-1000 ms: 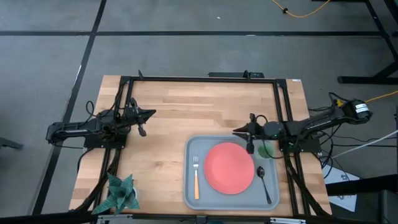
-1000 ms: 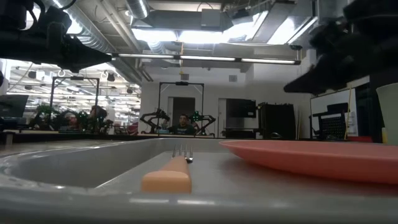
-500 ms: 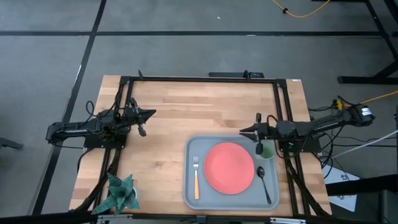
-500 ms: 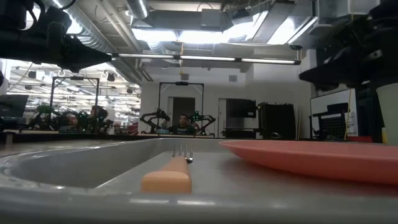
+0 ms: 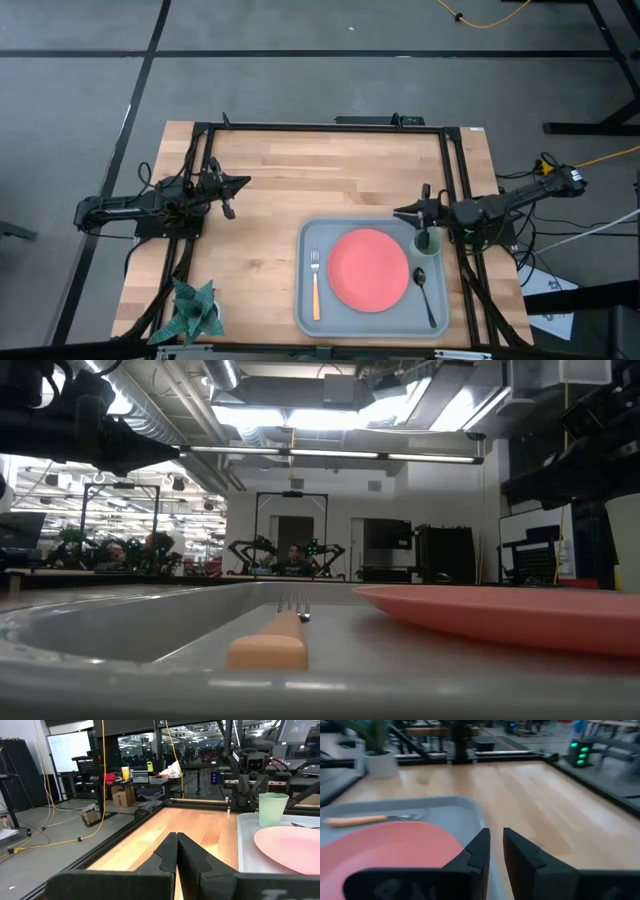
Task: Pick and place plate/cup/fork/spoon on tray
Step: Return to Home Position
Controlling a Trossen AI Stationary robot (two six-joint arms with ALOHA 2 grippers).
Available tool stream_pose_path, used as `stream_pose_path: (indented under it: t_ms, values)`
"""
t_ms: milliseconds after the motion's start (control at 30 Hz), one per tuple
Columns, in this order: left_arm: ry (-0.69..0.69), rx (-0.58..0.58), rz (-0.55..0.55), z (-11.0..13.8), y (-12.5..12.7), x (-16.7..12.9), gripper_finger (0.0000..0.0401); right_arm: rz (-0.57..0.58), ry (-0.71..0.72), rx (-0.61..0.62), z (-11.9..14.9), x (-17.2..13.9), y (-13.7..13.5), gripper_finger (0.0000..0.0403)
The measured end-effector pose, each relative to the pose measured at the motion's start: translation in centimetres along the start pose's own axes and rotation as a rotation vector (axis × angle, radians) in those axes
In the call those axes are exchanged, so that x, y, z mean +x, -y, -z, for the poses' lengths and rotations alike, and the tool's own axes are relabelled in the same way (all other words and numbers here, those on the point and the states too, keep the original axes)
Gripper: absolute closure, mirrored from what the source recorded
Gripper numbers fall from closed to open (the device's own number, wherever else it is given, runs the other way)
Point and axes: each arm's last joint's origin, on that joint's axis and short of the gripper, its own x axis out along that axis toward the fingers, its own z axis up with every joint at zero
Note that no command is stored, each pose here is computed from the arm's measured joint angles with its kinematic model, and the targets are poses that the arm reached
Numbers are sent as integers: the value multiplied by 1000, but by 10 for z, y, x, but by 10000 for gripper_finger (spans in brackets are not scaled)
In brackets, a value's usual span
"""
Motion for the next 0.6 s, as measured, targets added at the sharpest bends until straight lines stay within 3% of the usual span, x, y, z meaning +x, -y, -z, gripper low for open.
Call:
stream_pose_path:
  t_ms: [167,400,600]
  values:
    - [0,0,0,0,0,0,401,70,25,-1,-2,-3,3,346]
    - [0,0,0,0,0,0,401,-27,93,-55,-8,-8,2,346]
    - [0,0,-1,0,0,0,401,-39,175,-118,-14,-16,6,346]
